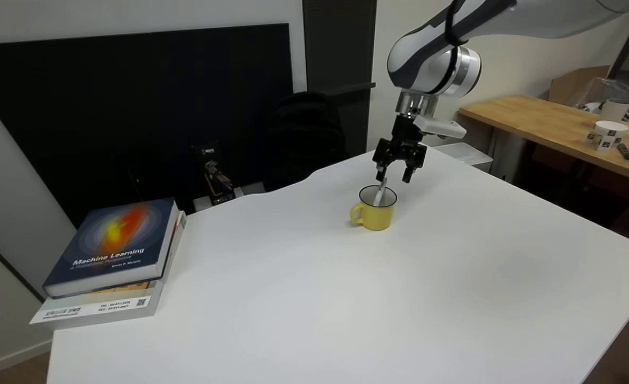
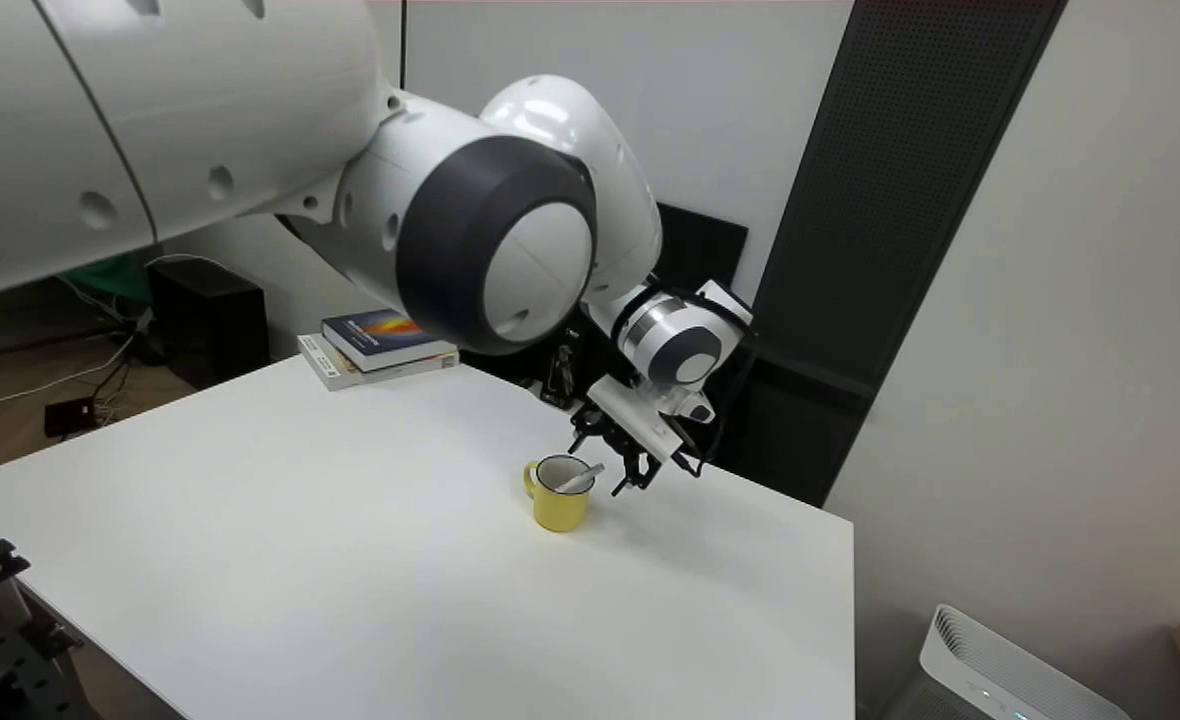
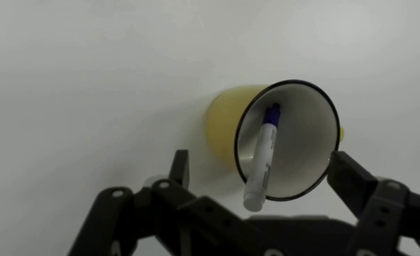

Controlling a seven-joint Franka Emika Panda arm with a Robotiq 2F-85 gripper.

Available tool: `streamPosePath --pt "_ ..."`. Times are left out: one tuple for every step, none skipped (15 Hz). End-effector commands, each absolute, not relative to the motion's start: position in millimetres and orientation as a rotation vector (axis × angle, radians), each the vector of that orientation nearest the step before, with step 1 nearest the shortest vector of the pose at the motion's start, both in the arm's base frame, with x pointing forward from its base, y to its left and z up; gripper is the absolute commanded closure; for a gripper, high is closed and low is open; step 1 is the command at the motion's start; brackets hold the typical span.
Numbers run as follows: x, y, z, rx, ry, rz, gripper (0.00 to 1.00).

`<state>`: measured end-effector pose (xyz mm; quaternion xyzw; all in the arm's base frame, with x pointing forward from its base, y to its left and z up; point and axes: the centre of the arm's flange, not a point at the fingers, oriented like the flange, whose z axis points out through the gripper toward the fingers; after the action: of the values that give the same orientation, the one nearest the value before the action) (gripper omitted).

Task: Remove the marker from the yellow cup

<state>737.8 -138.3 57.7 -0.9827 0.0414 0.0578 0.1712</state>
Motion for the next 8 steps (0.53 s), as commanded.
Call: streamPosePath --pt "780.2 -151.8 56.1 -2.779 0.153 0.15 0.0" --pt "780.8 -153.5 56.3 -2.778 0.154 0.146 0.0" --pt "781.2 -155.1 56.6 -2.776 0.155 0.145 0.0" --pt "780.9 -156.5 55.6 -2.774 0.157 0.147 0.0" --pt "779.9 -157.5 54.6 -2.769 0.158 0.151 0.0" --pt "779.3 -158.3 53.5 -2.764 0.159 0.153 0.0" --pt "779.0 -159.1 51.2 -2.761 0.159 0.157 0.0" --pt "778.8 -160.2 49.3 -2.756 0.161 0.163 0.0"
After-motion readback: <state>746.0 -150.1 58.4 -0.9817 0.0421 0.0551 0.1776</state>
